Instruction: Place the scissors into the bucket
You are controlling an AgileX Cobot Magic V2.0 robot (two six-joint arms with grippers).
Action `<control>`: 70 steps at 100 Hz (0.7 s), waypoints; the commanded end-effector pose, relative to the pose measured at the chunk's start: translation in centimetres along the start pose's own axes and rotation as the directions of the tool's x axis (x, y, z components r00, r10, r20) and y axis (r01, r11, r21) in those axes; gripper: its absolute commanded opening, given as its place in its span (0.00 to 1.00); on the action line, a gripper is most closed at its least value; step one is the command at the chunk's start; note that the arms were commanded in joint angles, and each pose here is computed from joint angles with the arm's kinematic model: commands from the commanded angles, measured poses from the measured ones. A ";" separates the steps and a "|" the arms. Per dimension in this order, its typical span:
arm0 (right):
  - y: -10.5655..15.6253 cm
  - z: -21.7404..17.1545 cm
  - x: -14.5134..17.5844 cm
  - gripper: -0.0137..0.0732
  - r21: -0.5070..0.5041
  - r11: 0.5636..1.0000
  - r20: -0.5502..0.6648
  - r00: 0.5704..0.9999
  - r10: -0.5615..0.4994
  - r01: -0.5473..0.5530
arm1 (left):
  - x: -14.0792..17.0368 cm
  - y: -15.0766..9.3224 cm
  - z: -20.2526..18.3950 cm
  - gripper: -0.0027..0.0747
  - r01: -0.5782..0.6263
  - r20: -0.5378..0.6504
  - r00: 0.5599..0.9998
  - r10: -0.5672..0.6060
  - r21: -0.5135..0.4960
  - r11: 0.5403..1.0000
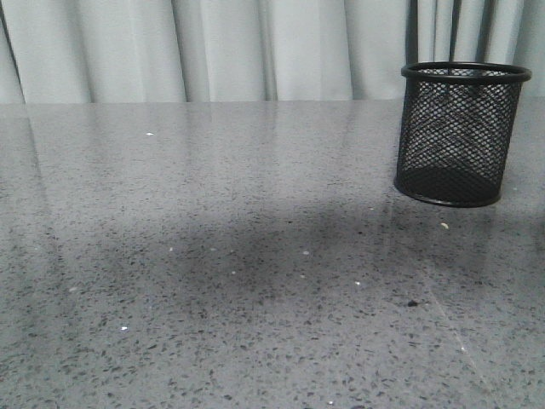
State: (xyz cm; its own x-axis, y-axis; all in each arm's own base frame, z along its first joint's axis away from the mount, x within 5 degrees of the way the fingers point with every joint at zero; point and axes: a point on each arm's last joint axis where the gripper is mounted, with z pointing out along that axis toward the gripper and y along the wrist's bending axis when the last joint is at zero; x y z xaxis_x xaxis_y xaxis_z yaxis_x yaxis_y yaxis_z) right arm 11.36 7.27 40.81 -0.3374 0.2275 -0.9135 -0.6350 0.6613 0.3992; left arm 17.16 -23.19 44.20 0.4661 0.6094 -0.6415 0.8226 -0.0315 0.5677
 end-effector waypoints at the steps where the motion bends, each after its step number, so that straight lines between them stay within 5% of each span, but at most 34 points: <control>1: 0.1 0.5 -1.3 0.72 -0.022 0.999 0.054 0.998 0.026 -0.025 | -1.9 0.6 -1.9 0.21 -0.002 0.101 0.995 0.012 -0.100 0.995; 24: -1.5 3.4 -1.2 0.67 -0.108 0.981 0.000 0.986 0.164 -0.163 | -2.8 0.1 -1.7 0.21 -0.019 0.134 0.990 0.032 -0.097 0.995; 31: -2.0 4.3 -1.0 0.50 -0.121 0.973 -0.039 0.980 0.194 -0.197 | -2.9 0.1 -1.9 0.21 -0.020 0.139 0.990 0.034 -0.101 0.995; 42: -2.2 5.2 -0.8 0.08 -0.153 0.965 -0.099 0.975 0.201 -0.214 | -3.2 0.1 -2.8 0.24 -0.023 0.155 0.987 0.043 -0.130 0.991; 62: -1.9 5.1 -2.7 0.09 -0.122 0.987 -0.057 0.993 0.099 -0.105 | -4.2 0.1 -8.2 0.67 0.067 0.239 0.971 0.000 -0.272 0.960; 70: -1.6 4.8 -4.1 0.09 -0.071 0.997 -0.067 0.998 -0.005 0.000 | -4.4 -0.5 -11.3 0.68 0.110 0.272 0.962 -0.023 -0.310 0.944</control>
State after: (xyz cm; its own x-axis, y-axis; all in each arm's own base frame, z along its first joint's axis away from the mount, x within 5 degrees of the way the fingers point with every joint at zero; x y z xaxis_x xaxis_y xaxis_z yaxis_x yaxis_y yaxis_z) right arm 17.30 9.14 40.70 -0.4788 0.1800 -0.8593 -0.6615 0.5695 0.4879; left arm 13.22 -19.81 49.01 0.5095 0.4949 -0.7039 0.7575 0.1300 0.6397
